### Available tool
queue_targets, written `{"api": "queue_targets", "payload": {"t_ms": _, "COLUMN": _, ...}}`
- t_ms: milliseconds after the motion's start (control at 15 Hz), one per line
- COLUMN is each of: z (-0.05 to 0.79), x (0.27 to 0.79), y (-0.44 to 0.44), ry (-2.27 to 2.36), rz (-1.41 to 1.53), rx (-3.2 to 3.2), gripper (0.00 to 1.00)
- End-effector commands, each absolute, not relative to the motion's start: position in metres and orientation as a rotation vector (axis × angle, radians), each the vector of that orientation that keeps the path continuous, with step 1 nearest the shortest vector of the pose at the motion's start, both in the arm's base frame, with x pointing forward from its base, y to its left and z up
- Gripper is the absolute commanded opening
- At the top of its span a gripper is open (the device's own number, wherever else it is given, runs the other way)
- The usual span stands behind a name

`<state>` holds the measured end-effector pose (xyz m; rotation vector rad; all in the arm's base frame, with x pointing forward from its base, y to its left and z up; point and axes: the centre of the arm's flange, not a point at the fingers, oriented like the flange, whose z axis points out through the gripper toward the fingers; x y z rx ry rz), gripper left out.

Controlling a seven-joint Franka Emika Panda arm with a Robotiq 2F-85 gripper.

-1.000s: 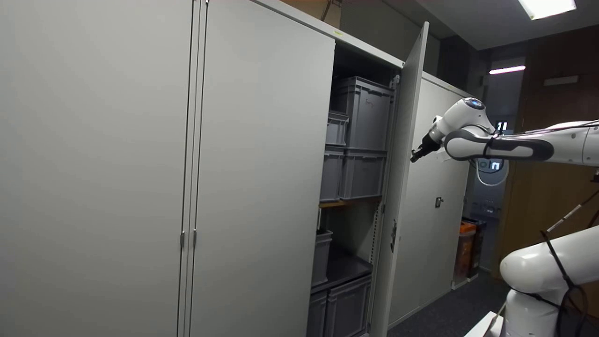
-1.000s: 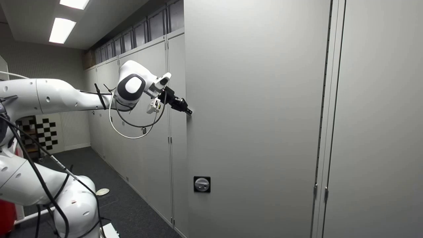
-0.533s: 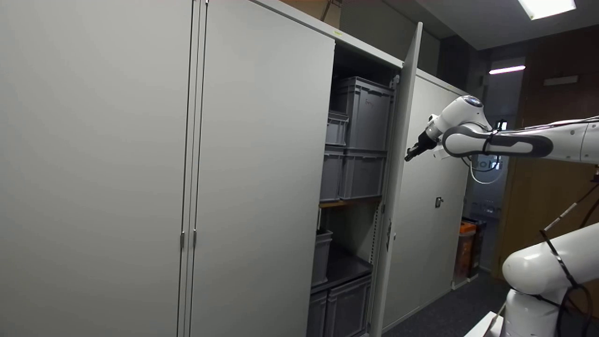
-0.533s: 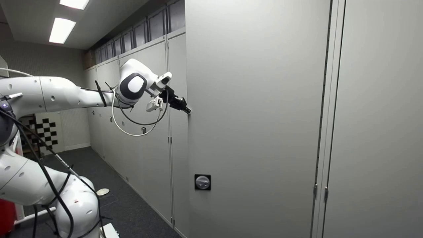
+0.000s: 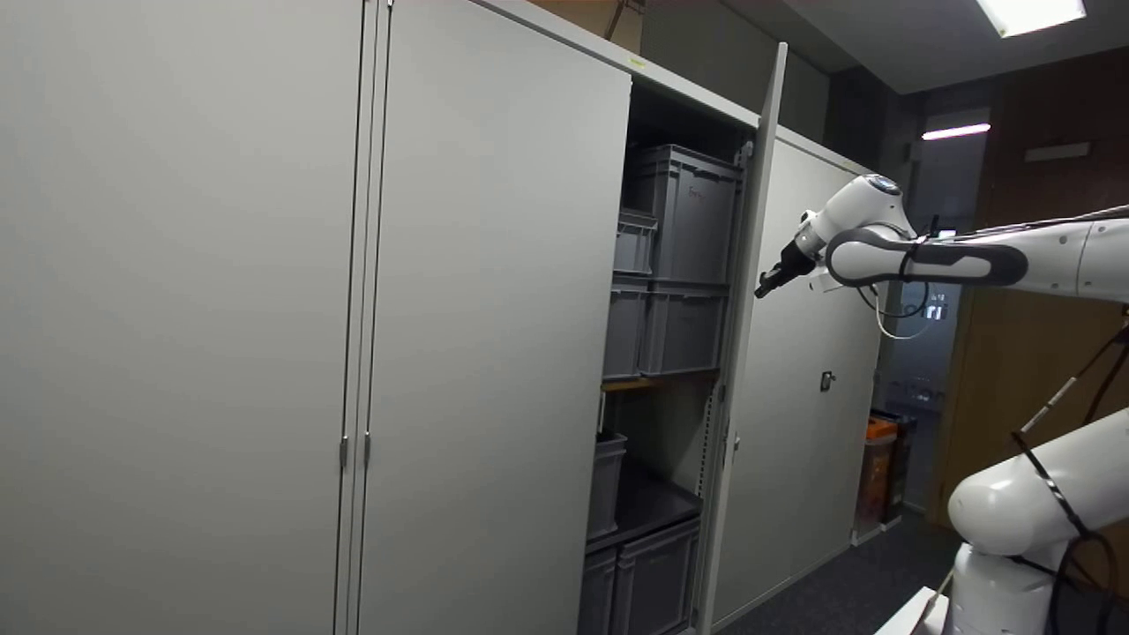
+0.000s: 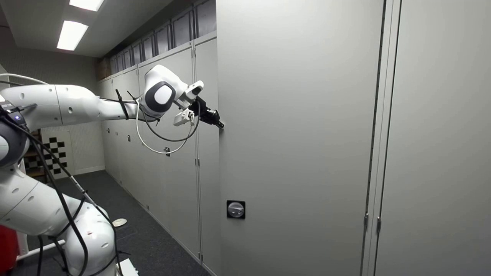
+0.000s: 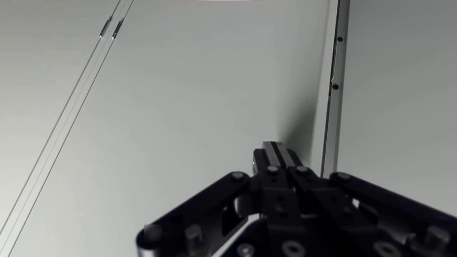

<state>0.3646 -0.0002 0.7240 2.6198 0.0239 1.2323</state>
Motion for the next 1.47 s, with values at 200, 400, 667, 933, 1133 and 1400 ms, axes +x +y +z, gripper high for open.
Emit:
{"api": "queue_targets", "payload": {"t_ms": 200, "z": 0.745, "x": 0.394, "y": -0.009, "ry": 0.077, "rz": 1.266, "rx": 2.676, "gripper": 0.00}}
{"api": "queue_targets", "payload": {"t_ms": 400, "z": 0.746, "x": 0.401, "y": -0.006, "ry": 0.106, "rz": 1.268, "rx": 2.705, "gripper": 0.00}}
{"api": "queue_targets", "payload": {"t_ms": 667, "z": 0.747, "x": 0.410, "y": 0.000, "ry": 0.136, "rz": 1.271, "rx": 2.742, "gripper": 0.00}}
{"api": "queue_targets", "payload": {"t_ms": 933, "z": 0.747, "x": 0.417, "y": 0.007, "ry": 0.168, "rz": 1.271, "rx": 2.765, "gripper": 0.00}}
{"api": "queue_targets", "payload": {"t_ms": 1133, "z": 0.750, "x": 0.424, "y": 0.009, "ry": 0.178, "rz": 1.276, "rx": 2.770, "gripper": 0.00}}
{"api": "queue_targets", "payload": {"t_ms": 1400, "z": 0.756, "x": 0.434, "y": 0.009, "ry": 0.175, "rz": 1.287, "rx": 2.770, "gripper": 0.00}}
